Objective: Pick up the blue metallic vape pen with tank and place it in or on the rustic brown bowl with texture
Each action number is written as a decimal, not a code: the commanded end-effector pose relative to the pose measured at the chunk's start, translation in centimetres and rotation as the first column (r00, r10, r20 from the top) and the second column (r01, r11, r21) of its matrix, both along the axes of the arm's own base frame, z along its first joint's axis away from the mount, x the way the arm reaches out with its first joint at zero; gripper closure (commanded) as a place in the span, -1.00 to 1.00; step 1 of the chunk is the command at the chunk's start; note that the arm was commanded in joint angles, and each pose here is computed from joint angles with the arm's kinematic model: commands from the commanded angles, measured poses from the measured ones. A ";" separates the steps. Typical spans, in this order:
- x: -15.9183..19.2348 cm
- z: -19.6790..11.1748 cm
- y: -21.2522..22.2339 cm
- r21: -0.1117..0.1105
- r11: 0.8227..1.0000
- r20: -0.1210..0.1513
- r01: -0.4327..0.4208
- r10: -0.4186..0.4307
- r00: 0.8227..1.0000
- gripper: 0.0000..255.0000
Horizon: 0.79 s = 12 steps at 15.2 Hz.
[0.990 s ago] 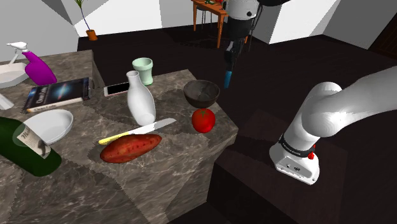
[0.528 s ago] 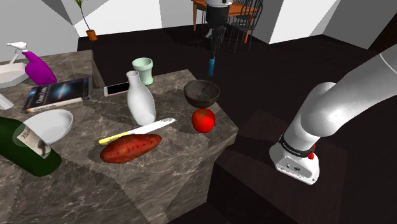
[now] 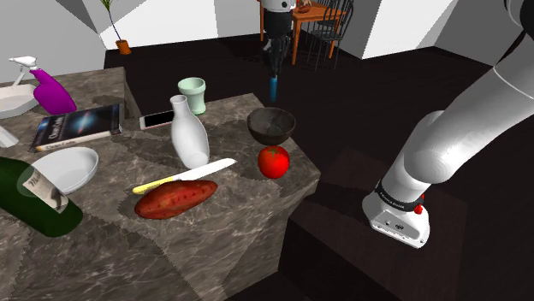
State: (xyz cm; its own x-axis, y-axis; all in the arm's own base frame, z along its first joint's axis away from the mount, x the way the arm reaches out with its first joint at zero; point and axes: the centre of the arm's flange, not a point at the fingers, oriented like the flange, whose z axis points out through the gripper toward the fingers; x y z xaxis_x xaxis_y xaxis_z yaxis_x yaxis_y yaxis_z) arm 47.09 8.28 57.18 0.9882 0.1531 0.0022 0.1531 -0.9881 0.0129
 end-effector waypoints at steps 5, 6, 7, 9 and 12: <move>0.1 -3.2 0.0 0.000 1.000 0.000 0.000 0.000 1.000 1.00; 0.1 -3.7 0.0 0.000 1.000 0.000 0.000 0.000 1.000 1.00; 0.1 -4.2 0.0 0.000 1.000 0.000 0.000 0.000 1.000 1.00; 0.1 -5.3 0.0 0.000 1.000 0.000 0.000 0.000 1.000 1.00; 0.1 -6.9 0.0 0.000 1.000 0.000 0.000 0.000 1.000 1.00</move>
